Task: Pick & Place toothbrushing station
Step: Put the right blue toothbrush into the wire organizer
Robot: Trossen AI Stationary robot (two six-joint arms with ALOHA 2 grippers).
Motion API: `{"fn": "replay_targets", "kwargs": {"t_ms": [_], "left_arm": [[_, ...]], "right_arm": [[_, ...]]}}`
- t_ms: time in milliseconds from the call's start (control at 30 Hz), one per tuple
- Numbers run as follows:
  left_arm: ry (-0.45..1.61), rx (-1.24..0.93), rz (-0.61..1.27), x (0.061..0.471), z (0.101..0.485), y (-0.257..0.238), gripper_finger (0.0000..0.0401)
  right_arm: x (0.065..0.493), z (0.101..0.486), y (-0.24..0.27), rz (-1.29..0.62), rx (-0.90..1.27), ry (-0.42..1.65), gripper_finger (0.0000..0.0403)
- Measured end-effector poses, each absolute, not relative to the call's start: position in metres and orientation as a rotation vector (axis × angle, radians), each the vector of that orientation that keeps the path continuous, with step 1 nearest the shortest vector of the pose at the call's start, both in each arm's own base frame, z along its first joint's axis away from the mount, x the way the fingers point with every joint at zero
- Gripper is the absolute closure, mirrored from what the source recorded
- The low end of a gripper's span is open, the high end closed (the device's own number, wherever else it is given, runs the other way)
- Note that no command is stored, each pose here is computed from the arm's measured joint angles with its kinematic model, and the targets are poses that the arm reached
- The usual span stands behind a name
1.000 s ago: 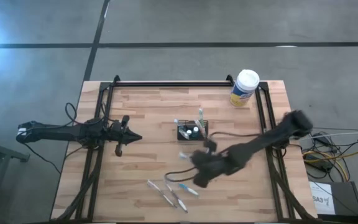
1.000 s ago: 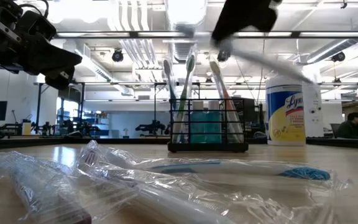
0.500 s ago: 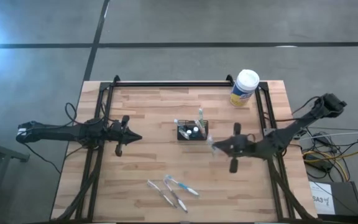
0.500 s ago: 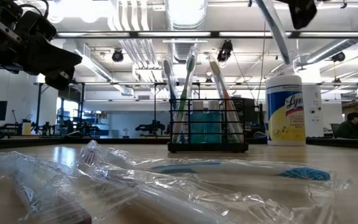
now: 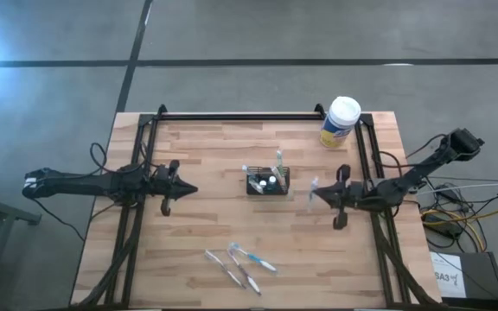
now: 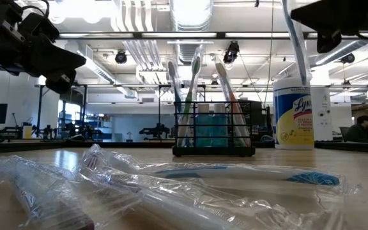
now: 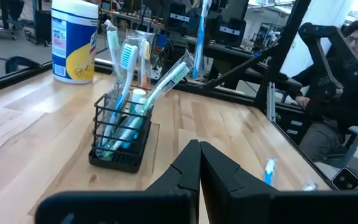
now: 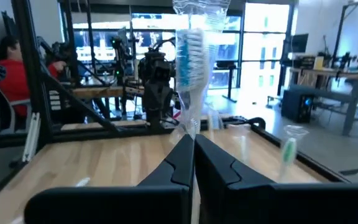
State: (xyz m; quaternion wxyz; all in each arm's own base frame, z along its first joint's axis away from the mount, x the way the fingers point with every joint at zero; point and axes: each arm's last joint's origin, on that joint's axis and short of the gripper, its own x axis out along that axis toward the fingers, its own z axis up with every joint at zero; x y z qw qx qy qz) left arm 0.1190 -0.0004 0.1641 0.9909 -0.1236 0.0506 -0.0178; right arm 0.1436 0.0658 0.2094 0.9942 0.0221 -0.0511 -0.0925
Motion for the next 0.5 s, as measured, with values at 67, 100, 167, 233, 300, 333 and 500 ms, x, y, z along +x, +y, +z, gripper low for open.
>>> {"fn": "replay_targets", "kwargs": {"t_ms": [67, 100, 167, 233, 300, 333, 500], "left_arm": [[0.097, -0.248, -0.023, 0.119, 0.164, 0.0, 0.0394], [0.095, -0.248, -0.019, 0.119, 0.164, 0.0, 0.0394], [0.092, -0.247, -0.002, 0.119, 0.165, 0.001, 0.0394], [0.086, -0.246, 0.022, 0.119, 0.165, 0.001, 0.0394], [0.082, -0.243, 0.053, 0.119, 0.165, 0.002, 0.0394], [0.081, -0.239, 0.066, 0.119, 0.165, 0.003, 0.0394], [0.067, -0.234, 0.146, 0.119, 0.165, 0.005, 0.0394]], "right_arm": [[0.139, 0.205, 0.063, -0.187, 0.024, -0.108, 0.0395], [0.136, 0.205, 0.061, -0.188, 0.018, -0.121, 0.0395], [0.131, 0.203, 0.058, -0.187, 0.006, -0.149, 0.0395], [0.126, 0.201, 0.055, -0.188, -0.017, -0.166, 0.0395], [0.122, 0.199, 0.053, -0.191, -0.043, -0.184, 0.0395], [0.12, 0.198, 0.051, -0.194, -0.058, -0.2, 0.0395], [0.11, 0.206, 0.045, -0.196, -0.167, -0.342, 0.0395]]}}
